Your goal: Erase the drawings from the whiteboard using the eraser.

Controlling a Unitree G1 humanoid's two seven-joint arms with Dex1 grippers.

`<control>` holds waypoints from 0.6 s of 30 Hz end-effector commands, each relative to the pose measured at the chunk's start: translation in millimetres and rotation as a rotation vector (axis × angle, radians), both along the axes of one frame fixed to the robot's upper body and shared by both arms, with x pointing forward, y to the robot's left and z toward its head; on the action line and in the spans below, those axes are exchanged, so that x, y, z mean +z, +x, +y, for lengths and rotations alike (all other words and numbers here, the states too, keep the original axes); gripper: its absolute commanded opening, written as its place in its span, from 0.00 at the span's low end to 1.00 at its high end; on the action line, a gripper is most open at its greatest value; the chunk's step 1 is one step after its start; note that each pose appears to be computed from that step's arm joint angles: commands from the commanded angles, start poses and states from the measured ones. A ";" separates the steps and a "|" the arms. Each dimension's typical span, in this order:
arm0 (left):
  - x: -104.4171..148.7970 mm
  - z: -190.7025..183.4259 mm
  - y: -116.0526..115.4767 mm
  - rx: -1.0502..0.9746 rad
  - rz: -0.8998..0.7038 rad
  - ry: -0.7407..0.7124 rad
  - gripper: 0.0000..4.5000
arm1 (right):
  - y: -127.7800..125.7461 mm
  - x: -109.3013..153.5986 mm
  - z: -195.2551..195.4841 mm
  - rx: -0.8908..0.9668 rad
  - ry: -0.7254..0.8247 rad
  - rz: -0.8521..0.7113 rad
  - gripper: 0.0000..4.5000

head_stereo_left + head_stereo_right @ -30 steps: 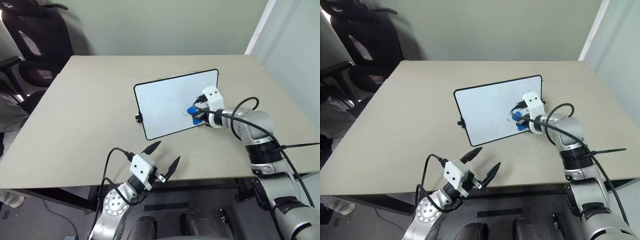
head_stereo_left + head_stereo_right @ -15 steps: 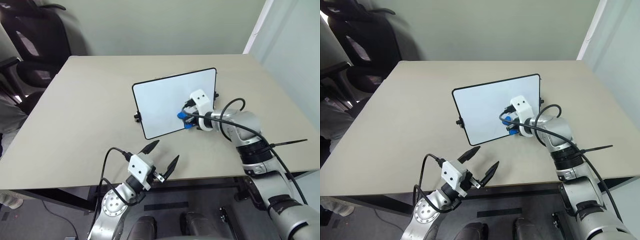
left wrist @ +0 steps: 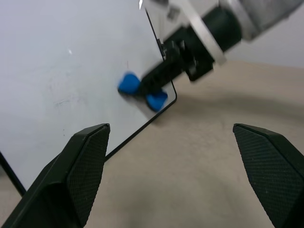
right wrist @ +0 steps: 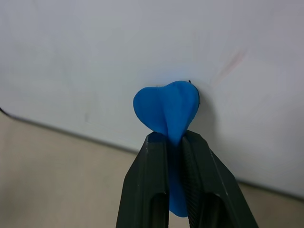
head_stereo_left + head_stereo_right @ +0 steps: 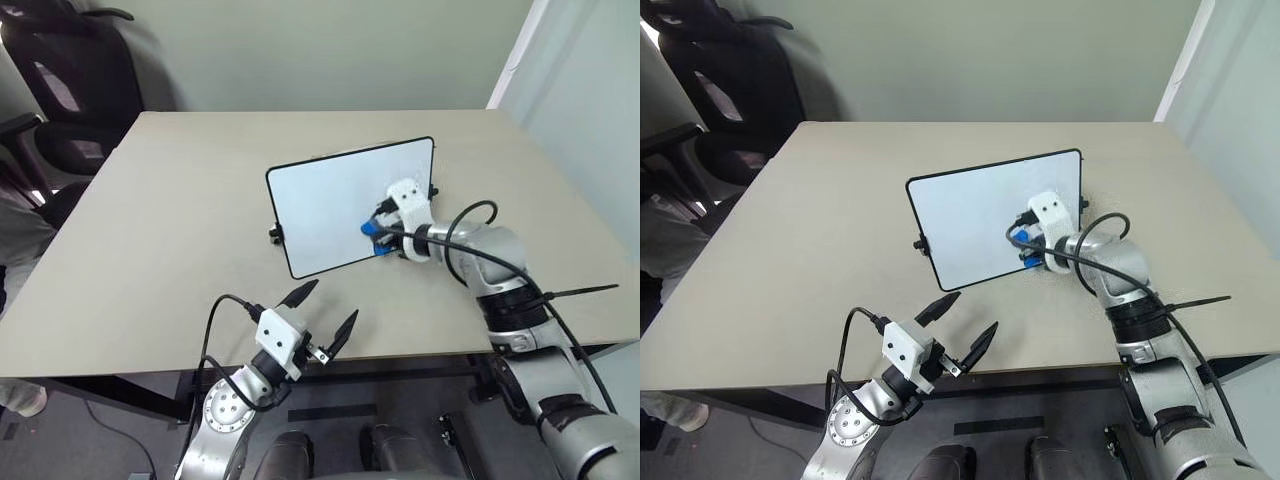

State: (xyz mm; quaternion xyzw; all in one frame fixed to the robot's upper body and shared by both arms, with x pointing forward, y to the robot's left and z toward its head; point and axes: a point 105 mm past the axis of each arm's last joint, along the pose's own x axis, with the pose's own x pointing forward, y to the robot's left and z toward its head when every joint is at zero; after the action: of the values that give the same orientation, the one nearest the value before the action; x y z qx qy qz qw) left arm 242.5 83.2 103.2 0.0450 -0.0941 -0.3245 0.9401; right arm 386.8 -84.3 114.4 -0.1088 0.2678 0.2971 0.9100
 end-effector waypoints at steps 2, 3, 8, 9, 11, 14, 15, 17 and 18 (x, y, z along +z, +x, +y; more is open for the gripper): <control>14.5 -1.0 -0.4 -0.006 -0.054 -0.016 1.00 | 20.7 14.8 -18.1 -0.105 -0.041 -0.122 0.04; 14.6 -0.7 -0.1 -0.005 -0.054 -0.016 1.00 | 22.9 23.4 -18.3 -0.107 -0.019 -0.146 0.04; 14.2 -0.1 1.1 -0.006 -0.054 -0.015 1.00 | 28.1 77.7 -17.8 -0.105 0.104 -0.286 0.04; 13.7 -0.2 1.7 -0.007 -0.053 -0.015 1.00 | 27.9 85.0 -16.6 -0.099 0.116 -0.303 0.04; 13.0 -0.5 2.6 -0.008 -0.052 -0.014 1.00 | 26.8 93.6 -13.7 -0.087 0.128 -0.320 0.04; 12.4 -1.1 3.1 -0.011 -0.050 -0.014 1.00 | 24.1 93.6 -6.9 -0.065 0.117 -0.315 0.04; 12.2 -1.3 3.3 -0.011 -0.050 -0.014 1.00 | 23.0 92.7 -4.5 -0.057 0.112 -0.311 0.04; 11.9 -1.5 3.4 -0.012 -0.049 -0.014 1.00 | 18.7 84.7 3.5 -0.027 0.098 -0.283 0.04; 11.8 -1.7 3.3 -0.012 -0.049 -0.014 1.00 | 17.0 77.7 5.6 -0.018 0.088 -0.261 0.04</control>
State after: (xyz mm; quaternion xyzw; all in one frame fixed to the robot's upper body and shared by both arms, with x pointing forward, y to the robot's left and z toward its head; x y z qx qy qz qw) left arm 245.7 83.1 106.4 0.0486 -0.1006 -0.3263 0.9387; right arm 408.3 -88.5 191.6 -0.0971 0.1365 0.2665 0.9492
